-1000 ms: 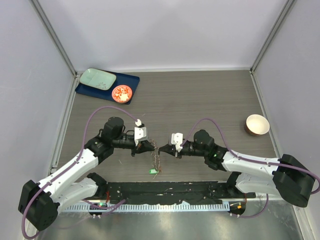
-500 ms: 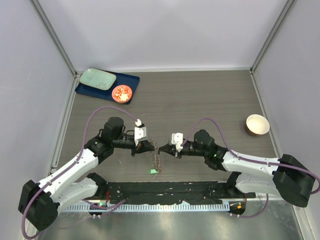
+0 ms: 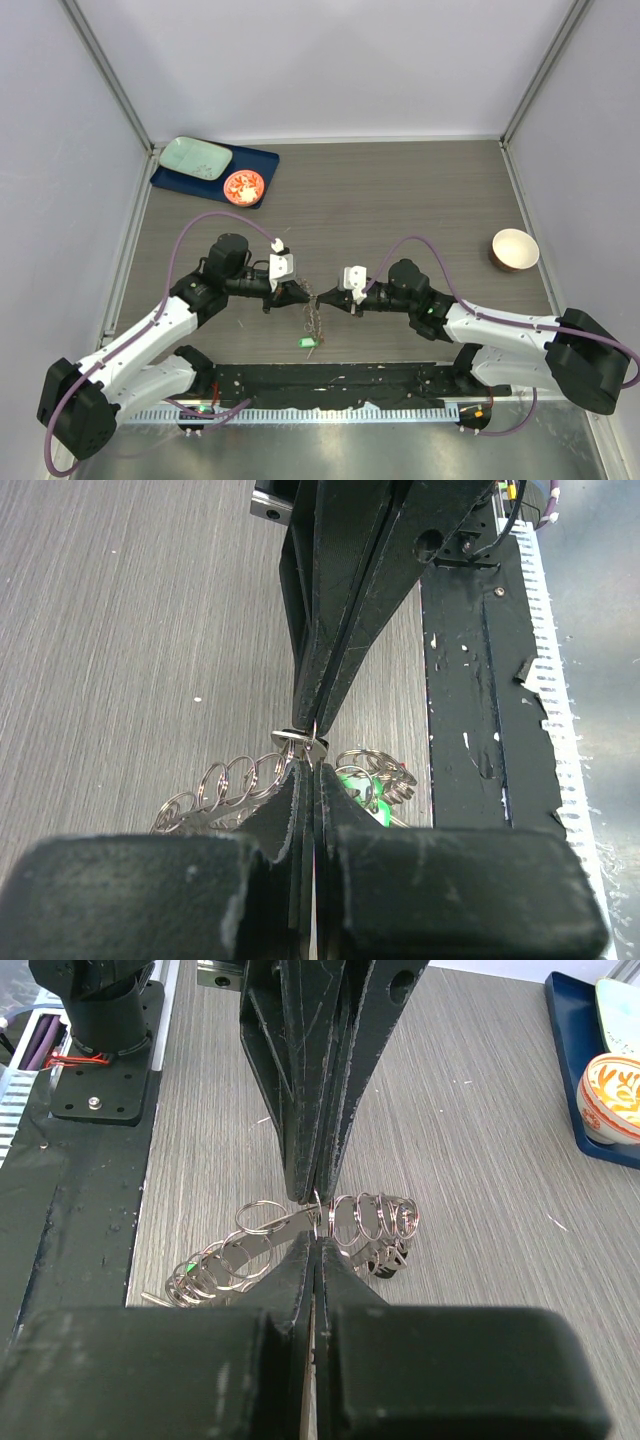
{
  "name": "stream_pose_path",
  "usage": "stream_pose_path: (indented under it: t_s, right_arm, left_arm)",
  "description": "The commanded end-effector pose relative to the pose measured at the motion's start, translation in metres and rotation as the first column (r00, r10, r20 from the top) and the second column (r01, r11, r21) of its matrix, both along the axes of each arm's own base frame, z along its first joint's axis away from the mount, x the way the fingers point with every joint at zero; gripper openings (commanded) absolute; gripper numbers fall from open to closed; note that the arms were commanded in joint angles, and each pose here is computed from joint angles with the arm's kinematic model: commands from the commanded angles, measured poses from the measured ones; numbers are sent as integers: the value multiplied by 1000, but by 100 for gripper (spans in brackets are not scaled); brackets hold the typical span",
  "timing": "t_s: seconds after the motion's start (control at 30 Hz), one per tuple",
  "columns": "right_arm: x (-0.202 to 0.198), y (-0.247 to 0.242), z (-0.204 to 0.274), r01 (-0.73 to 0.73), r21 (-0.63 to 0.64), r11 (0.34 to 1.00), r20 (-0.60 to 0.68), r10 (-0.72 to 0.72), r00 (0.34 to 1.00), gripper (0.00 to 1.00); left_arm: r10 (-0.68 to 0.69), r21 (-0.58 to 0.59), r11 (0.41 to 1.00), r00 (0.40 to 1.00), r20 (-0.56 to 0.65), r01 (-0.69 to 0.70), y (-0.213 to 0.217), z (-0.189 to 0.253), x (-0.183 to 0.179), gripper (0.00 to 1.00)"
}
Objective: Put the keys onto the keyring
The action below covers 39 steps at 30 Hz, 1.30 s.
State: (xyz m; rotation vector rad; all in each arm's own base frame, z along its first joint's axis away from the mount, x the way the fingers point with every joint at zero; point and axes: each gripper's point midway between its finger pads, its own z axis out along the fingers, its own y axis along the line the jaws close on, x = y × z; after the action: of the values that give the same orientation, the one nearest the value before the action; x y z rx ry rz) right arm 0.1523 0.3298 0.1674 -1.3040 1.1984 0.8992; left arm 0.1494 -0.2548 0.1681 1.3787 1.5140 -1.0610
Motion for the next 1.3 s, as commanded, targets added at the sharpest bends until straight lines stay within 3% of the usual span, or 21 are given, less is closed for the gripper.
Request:
stream_pose_path:
  t_s: [0.0,0.57,1.27]
  right_arm:
    - [3,3,23,7,62,998,49,-10,999,1]
    - [10,-1,18,55,36,998,39,-56,998,1]
    - [0,3,21,-8,51,999,45,6,999,1]
  left_arm:
    - [-32,-54,998,997,73,36,-7,25,2,0]
    - [-26,-52,998,996,86,31,-6,26,2,0]
    - [-30,-51,998,996,78,34,-6,25,2,0]
